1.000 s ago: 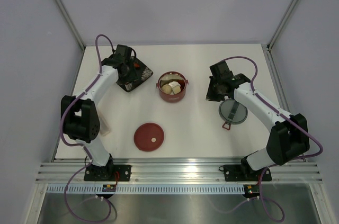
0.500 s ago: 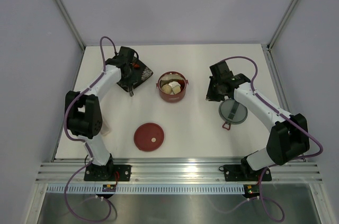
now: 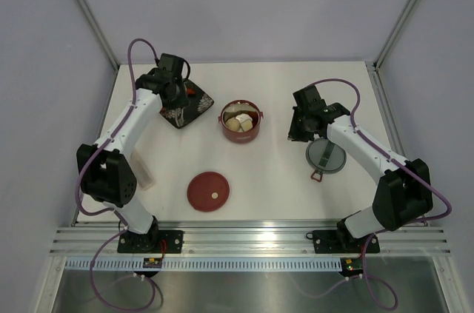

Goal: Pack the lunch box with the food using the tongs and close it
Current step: Pick up the fake food from the plate, then place the fake food in the packing box.

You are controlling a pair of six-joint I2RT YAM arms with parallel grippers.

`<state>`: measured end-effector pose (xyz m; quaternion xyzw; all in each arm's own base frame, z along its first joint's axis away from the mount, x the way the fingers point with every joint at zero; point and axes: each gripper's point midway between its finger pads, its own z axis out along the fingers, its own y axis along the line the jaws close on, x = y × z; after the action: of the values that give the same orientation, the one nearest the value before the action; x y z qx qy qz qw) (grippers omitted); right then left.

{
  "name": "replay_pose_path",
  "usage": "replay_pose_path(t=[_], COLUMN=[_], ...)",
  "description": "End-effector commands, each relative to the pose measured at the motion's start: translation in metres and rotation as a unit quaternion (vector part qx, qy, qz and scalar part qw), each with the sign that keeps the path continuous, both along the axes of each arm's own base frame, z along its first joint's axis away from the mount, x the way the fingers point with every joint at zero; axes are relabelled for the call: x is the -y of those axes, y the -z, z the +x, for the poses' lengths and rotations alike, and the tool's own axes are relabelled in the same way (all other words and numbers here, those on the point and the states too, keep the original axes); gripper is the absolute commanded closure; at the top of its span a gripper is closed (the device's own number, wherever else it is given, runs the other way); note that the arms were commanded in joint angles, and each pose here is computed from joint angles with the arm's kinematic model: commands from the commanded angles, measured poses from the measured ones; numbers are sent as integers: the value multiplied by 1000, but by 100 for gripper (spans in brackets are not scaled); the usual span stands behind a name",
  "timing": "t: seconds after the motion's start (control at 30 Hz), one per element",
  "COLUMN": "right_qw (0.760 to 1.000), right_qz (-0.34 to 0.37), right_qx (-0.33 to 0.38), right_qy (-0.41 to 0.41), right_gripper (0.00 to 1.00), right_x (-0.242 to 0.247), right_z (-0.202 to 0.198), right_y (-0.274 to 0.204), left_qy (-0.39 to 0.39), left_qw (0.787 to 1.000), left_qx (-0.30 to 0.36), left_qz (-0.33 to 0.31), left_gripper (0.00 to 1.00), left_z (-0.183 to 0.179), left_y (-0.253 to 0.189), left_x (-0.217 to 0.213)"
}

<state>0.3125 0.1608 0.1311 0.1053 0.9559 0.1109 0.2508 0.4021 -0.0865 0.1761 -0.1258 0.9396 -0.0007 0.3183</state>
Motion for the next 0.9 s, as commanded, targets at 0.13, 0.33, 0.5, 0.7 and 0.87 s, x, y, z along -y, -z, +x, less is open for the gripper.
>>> replay_pose_path(t=[0.13, 0.33, 0.5, 0.7, 0.87], right_qw=[1000, 999, 999, 999, 999], right_qz=[7, 3, -2, -2, -1], right_qx=[29, 37, 37, 36, 33], right_qy=[-1, 7, 10, 11, 11], right_gripper=[78, 77, 78, 77, 78], right_x=[-4, -1, 2, 2, 1], right_z=[8, 8, 7, 6, 7], right_y=[-15, -19, -17, -15, -14], left_qy=[40, 117, 186, 238, 257], left_qw=[996, 990, 980, 969, 965], left_qx=[76, 79, 64, 49, 40], left_qz=[-2, -14, -19, -35, -42], left_gripper=[100, 100, 100, 100, 100], left_z=[-5, -23, -48, -75, -82], left_y=[-68, -83, -83, -76, -66], left_x=[16, 58, 99, 135, 152])
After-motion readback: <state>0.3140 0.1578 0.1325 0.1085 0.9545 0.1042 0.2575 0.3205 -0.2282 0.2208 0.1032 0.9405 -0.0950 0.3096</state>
